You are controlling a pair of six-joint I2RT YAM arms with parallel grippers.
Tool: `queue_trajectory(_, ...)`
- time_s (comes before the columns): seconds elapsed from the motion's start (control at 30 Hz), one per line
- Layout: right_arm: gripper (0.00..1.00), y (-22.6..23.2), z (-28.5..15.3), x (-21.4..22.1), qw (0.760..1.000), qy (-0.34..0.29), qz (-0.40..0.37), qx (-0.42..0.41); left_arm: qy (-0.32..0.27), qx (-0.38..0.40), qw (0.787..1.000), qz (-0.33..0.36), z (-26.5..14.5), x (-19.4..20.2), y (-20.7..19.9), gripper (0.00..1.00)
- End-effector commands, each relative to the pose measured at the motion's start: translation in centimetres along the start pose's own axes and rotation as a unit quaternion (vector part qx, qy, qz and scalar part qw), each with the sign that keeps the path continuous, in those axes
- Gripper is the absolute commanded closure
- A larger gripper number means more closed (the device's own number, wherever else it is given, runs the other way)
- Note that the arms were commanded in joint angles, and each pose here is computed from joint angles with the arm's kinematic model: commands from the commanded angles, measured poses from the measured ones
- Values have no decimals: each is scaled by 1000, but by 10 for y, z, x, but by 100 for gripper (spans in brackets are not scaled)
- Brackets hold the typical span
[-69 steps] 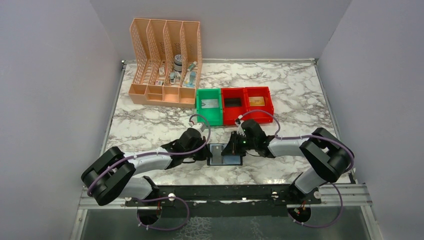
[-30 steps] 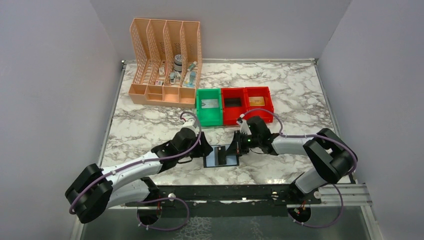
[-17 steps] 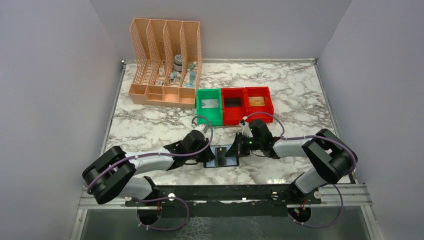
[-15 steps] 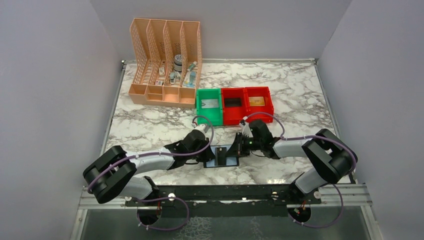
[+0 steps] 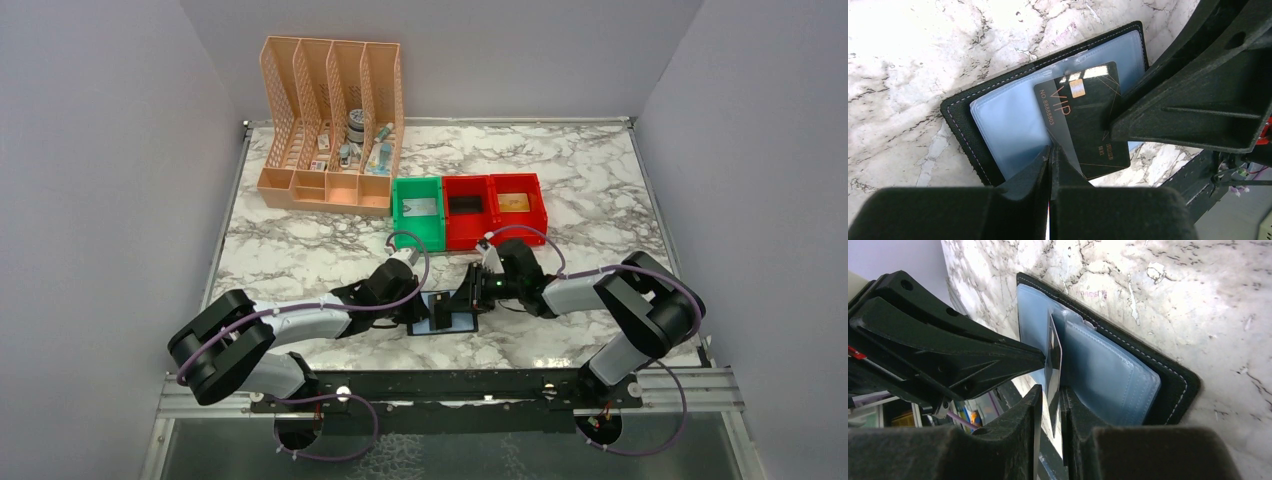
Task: Take the credit cards out of the card holder
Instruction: Remove the credit card from the card holder.
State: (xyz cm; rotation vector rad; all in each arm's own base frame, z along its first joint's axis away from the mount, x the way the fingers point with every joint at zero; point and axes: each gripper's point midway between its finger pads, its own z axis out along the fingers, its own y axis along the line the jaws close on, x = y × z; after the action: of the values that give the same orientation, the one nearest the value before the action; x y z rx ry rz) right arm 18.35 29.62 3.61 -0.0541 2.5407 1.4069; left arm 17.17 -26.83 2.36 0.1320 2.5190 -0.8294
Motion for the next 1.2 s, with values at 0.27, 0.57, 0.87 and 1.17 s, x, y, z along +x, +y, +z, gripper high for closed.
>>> queue_trajectory(0.27,95,0,2,-1,1000,0,-15,-7,-11,-37,999,7,-5,0,15,98)
queue_trajectory(0.57,99,-7,-19,-12,995,-46,-75,49,-40,-20,999,3,-13,-11,7,85)
queue_trajectory(0.87,99,11,-23,-8,993,-42,-114,-2,-68,13,998,3,-28,-24,-9,69)
queue_trajectory(1.17,99,30,-51,-39,967,-146,-208,7,-97,-27,995,10,-51,-34,6,50)
